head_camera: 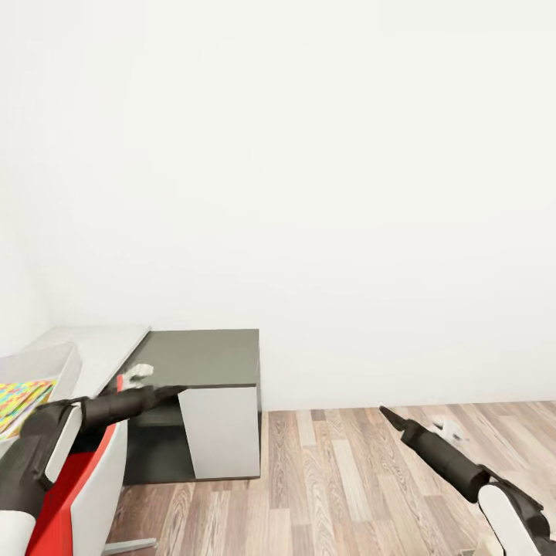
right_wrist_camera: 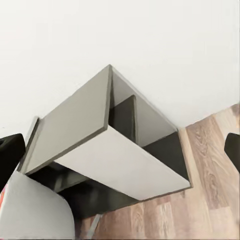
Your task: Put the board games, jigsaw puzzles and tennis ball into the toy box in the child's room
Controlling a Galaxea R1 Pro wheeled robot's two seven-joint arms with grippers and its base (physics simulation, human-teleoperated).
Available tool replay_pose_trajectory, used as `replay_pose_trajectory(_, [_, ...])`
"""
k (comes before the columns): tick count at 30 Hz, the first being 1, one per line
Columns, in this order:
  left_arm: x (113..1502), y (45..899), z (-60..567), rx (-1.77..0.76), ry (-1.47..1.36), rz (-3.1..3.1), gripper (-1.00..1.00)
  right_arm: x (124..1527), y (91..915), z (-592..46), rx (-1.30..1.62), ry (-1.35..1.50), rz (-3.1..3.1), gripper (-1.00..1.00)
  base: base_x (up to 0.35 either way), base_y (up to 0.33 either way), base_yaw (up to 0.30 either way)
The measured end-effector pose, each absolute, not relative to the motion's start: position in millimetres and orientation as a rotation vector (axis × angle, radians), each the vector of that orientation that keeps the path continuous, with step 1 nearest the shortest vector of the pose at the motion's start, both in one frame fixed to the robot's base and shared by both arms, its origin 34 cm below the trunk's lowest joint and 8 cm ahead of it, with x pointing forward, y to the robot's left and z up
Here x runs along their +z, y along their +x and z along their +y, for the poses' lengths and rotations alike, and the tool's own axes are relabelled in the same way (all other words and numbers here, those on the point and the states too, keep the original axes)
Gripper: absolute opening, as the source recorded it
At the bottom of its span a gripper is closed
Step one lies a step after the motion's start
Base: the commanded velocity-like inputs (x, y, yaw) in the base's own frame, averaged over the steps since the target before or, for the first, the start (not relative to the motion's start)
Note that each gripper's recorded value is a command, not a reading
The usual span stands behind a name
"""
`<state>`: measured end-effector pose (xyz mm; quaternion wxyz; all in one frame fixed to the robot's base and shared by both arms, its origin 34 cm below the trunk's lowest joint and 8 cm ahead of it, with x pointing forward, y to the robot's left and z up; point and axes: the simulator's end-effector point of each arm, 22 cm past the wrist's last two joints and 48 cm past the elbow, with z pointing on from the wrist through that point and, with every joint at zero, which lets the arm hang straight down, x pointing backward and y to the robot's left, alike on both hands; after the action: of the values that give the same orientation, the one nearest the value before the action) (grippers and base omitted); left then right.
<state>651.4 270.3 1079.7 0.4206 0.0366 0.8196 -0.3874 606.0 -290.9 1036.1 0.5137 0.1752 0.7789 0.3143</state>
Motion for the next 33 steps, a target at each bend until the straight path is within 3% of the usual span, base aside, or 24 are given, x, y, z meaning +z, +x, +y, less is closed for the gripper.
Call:
replay_pose_trajectory(6, [971.6, 650.2, 298.4, -0.753, -0.163, 2.308, 1.00, 942.6, 612.6, -289.0, 0.573, 0.554, 2.132, 1.00, 0.000, 0.000, 0.000])
replay_pose_trajectory(11, [869.3, 614.6, 302.7, -0.537, -0.200, 2.527, 1.00, 875.7, 587.2, -279.8, 0.526, 0.648, 2.282, 1.00, 0.000, 0.000, 0.000])
replay_pose_trajectory(18, [735.8, 516.5, 323.2, -0.191, -0.186, 2.702, 1.00, 729.7, 470.9, -308.4, 0.231, 0.750, 2.595, 1.00, 0.000, 0.000, 0.000])
replay_pose_trajectory(20, [706.9, 476.4, 337.5, -0.046, -0.199, 2.711, 1.00, 686.7, 414.2, -321.5, 0.039, 0.676, 2.672, 1.00, 0.000, 0.000, 0.000])
replay_pose_trajectory(25, [667.4, 377.8, 366.7, 0.189, -0.143, 2.740, 1.00, 648.7, 335.2, -302.7, -0.125, 0.442, 2.766, 1.00, 0.000, 0.000, 0.000])
replay_pose_trajectory(33, [646.6, 291.5, 374.6, 0.256, -0.084, 2.782, 1.00, 640.2, 307.8, -281.3, -0.129, 0.339, 2.807, 1.00, 0.000, 0.000, 0.000])
